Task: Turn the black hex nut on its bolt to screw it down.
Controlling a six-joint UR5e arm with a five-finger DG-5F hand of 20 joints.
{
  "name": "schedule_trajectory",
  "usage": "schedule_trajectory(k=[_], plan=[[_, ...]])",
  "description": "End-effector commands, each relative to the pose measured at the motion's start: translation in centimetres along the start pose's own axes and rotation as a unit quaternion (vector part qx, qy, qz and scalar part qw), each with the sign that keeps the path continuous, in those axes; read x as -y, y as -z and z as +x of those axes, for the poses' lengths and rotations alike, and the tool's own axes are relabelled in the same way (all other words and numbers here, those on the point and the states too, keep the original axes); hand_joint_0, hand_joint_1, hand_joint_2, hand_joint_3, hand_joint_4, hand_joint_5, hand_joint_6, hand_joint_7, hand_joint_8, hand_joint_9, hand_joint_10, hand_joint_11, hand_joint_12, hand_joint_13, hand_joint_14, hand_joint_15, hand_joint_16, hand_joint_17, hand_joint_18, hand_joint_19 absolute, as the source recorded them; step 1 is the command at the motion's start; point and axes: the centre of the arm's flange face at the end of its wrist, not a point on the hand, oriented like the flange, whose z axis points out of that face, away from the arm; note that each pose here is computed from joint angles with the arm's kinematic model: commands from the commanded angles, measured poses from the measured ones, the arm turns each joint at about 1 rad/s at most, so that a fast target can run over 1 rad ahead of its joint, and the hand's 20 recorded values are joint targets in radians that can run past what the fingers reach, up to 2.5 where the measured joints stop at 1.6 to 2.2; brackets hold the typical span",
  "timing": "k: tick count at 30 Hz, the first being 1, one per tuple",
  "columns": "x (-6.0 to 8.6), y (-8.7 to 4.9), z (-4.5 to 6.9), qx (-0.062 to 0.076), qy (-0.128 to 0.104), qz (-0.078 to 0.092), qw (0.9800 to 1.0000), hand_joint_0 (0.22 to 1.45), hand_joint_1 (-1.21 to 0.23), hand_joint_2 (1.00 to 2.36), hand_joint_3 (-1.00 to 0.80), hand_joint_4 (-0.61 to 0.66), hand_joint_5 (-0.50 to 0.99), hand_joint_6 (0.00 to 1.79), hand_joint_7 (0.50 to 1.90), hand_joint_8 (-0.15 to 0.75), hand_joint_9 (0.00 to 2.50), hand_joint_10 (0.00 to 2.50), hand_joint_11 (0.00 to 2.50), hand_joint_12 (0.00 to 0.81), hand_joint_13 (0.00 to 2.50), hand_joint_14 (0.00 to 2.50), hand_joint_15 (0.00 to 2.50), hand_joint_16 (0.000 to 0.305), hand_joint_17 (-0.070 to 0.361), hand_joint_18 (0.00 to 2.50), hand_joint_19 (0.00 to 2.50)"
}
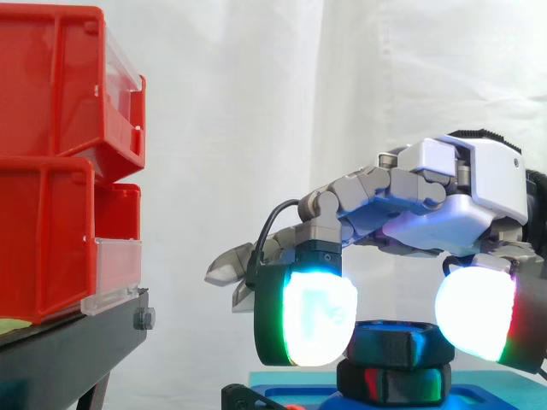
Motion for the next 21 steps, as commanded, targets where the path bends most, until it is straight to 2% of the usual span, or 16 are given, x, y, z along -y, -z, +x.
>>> schedule_trajectory(k=[1, 4, 7, 11, 17, 21], plan=[[0.14, 0.28, -0.06, -0.001, 0.001, -0.004, 1.0, 0.43, -0.6, 1.0, -0.5, 0.38, -0.1, 0.62, 0.87, 0.378, 0.65, 0.01, 0.34, 0.407, 0.46, 0.0, 0.08, 0.066, 0.147, 0.57, 0.44], [0.3, 0.41, -0.18, -0.001, 0.002, -0.003, 1.0, 0.39, -0.64, 1.0, -0.5, 0.39, -0.11, 0.61, 0.87, 0.381, 0.65, 0.01, 0.34, 0.414, 0.46, 0.0, 0.07, 0.067, 0.152, 0.57, 0.44], [0.42, 0.6, -0.21, -0.002, 0.002, -0.003, 1.0, 0.35, -0.65, 1.0, -0.5, 0.4, -0.11, 0.58, 0.92, 0.387, 0.64, 0.01, 0.34, 0.425, 0.46, 0.0, 0.08, 0.07, 0.158, 0.57, 0.44], [0.57, 0.8, -0.21, -0.002, 0.002, -0.002, 1.0, 0.31, -0.59, 1.0, -0.5, 0.41, -0.11, 0.53, 0.99, 0.398, 0.64, 0.01, 0.33, 0.436, 0.45, 0.0, 0.07, 0.073, 0.164, 0.56, 0.45], [0.7, 1.06, -0.26, -0.003, 0.003, -0.004, 1.0, 0.31, -0.52, 1.0, -0.5, 0.4, -0.11, 0.5, 1.03, 0.4, 0.63, 0.01, 0.33, 0.441, 0.44, 0.0, 0.08, 0.074, 0.165, 0.55, 0.45], [0.81, 1.21, -0.33, -0.003, 0.003, -0.006, 1.0, 0.33, -0.57, 1.0, -0.5, 0.39, -0.11, 0.5, 1.01, 0.395, 0.63, 0.01, 0.33, 0.435, 0.44, 0.0, 0.07, 0.072, 0.162, 0.55, 0.45]])
